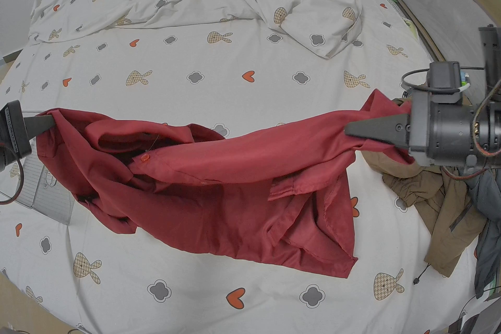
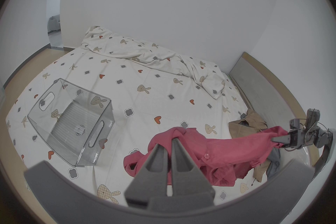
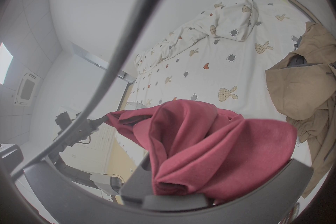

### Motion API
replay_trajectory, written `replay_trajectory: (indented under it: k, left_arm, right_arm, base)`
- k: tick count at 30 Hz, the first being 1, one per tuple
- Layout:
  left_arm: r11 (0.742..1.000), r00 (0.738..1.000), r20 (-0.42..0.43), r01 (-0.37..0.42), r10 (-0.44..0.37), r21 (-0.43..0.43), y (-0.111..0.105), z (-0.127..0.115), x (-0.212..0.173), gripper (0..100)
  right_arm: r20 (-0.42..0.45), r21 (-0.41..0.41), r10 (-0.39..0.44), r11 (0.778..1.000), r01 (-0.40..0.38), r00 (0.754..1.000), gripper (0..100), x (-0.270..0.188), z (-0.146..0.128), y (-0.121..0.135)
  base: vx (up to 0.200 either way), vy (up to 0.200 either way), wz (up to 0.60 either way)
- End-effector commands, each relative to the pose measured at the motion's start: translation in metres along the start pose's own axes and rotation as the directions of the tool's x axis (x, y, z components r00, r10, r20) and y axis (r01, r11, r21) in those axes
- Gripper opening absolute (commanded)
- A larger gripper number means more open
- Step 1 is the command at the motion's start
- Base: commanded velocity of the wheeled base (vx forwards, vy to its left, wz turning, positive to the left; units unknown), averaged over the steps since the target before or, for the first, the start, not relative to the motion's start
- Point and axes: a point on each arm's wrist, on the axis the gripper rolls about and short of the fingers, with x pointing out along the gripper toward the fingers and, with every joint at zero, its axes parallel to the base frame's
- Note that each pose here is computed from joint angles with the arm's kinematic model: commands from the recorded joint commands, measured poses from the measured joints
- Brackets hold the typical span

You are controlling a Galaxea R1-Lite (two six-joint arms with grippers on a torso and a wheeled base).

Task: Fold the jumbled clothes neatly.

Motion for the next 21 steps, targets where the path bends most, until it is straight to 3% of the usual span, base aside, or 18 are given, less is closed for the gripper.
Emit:
replay_trajectory:
  k: [1, 2, 3, 4, 6, 10, 14, 17, 21]
  left_arm:
    - [1.0, 0.999, -0.046, -0.019, 0.019, 0.006, -0.001, -0.005, 0.016, 0]
    - [1.0, 0.997, -0.079, -0.026, 0.026, 0.009, -0.002, -0.009, 0.028, 0]
    - [1.0, 0.997, -0.079, -0.026, 0.026, 0.009, -0.002, -0.009, 0.028, 0]
    - [1.0, 0.996, -0.089, -0.029, 0.03, 0.011, -0.002, -0.012, 0.034, 0]
    - [1.0, 0.996, -0.086, -0.028, 0.029, 0.012, -0.001, -0.015, 0.037, 0]
    - [1.0, 0.998, -0.065, -0.02, 0.021, 0.011, -0.002, -0.014, 0.037, 0]
    - [1.0, 0.998, -0.062, -0.019, 0.02, 0.01, -0.002, -0.014, 0.036, 0]
    - [1.0, 0.998, -0.062, -0.019, 0.02, 0.01, -0.001, -0.014, 0.036, 0]
    - [1.0, 0.998, -0.062, -0.019, 0.02, 0.012, -0.001, -0.014, 0.036, 0]
  right_arm:
    - [-0.062, 0.026, -0.112, 0.993, 0.113, 0.992, 0, 0.039, -0.002, -0.029]
    - [-0.073, -0.011, -0.226, 0.974, 0.226, 0.971, 100, 0.076, 0.013, -0.073]
    - [-0.073, -0.011, -0.226, 0.974, 0.226, 0.971, 100, 0.076, 0.013, -0.073]
    - [-0.091, -0.005, -0.27, 0.963, 0.271, 0.958, 100, 0.102, 0.02, -0.1]
    - [-0.113, 0.004, -0.294, 0.955, 0.296, 0.949, 100, 0.117, 0.02, -0.116]
    - [-0.091, -0.011, -0.281, 0.96, 0.281, 0.955, 100, 0.094, 0.019, -0.103]
    - [-0.033, -0.151, -0.269, 0.953, 0.261, 0.963, 100, 0.048, 0.016, -0.087]
    - [-0.014, -0.238, -0.281, 0.933, 0.269, 0.96, 100, 0.015, 0.001, -0.085]
    - [-0.018, -0.261, -0.268, 0.931, 0.254, 0.963, 100, -0.023, -0.028, -0.081]
  base:
    - [0.0, 0.0, 0.0]
    - [0.0, 0.0, 0.0]
    - [0.0, 0.0, 0.0]
    - [0.0, 0.0, 0.0]
    - [0.0, 0.0, 0.0]
    - [0.0, 0.0, 0.0]
    - [0.0, 0.0, 0.0]
    - [0.0, 0.0, 0.0]
    - [0.0, 0.0, 0.0]
